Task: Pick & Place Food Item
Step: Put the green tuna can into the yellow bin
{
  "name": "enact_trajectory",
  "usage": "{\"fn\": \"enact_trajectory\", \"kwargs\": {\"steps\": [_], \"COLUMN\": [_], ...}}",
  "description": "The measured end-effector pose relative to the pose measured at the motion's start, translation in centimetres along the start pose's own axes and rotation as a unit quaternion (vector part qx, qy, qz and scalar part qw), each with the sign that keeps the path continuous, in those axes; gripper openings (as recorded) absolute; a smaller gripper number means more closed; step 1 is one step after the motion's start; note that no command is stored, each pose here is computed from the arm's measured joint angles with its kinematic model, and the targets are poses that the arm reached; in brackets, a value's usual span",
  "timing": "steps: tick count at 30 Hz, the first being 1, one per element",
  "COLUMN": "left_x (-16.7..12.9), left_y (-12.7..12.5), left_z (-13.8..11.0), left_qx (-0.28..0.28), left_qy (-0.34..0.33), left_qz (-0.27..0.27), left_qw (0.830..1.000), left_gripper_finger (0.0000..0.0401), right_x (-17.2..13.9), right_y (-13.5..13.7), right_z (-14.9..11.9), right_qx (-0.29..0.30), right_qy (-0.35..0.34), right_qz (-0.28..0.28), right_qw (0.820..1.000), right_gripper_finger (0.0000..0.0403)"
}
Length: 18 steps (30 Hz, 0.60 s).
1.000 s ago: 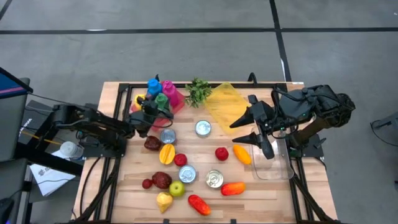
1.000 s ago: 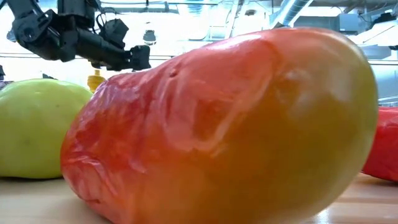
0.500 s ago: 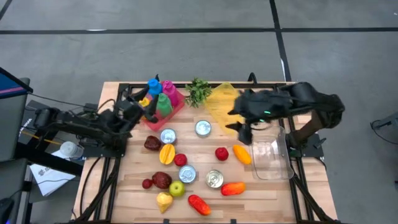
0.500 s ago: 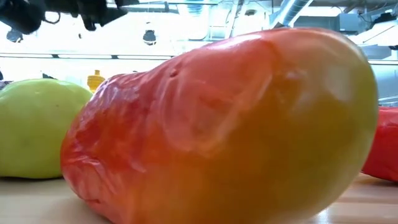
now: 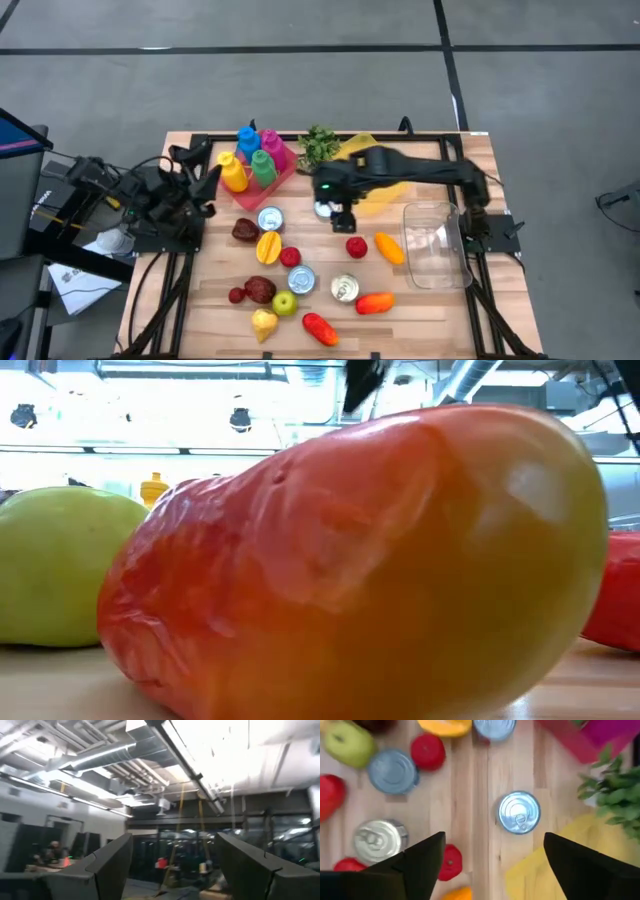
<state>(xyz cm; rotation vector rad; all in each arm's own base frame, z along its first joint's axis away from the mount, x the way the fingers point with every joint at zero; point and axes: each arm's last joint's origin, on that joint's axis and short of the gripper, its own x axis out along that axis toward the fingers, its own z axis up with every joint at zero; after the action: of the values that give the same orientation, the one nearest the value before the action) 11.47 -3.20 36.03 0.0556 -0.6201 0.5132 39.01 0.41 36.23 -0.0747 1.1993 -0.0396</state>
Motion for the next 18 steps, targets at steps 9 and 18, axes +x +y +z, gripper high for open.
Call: {"fn": "enact_trajectory", "kwargs": {"steps": [9, 18], "left_x": [-1.9, -2.5], "left_y": [2.0, 2.9], "left_z": [3.4, 4.0], "left_qx": [-0.093, -0.123], "left_qy": [0.029, 0.05], "left_qz": [0.002, -0.004], "left_qw": [0.995, 0.991], "left_gripper_finger": [0.027, 0.027], "right_x": [9.1, 16.2], "right_y": [-4.9, -8.3], "right_z": [1.7, 1.1], "right_qx": [0.013, 0.021], "right_qy": [0.054, 0.113], "right_qz": [-0.012, 0.012], "right_qw": [0.998, 0.993], "right_gripper_finger": [0.0318, 0.0282]}}
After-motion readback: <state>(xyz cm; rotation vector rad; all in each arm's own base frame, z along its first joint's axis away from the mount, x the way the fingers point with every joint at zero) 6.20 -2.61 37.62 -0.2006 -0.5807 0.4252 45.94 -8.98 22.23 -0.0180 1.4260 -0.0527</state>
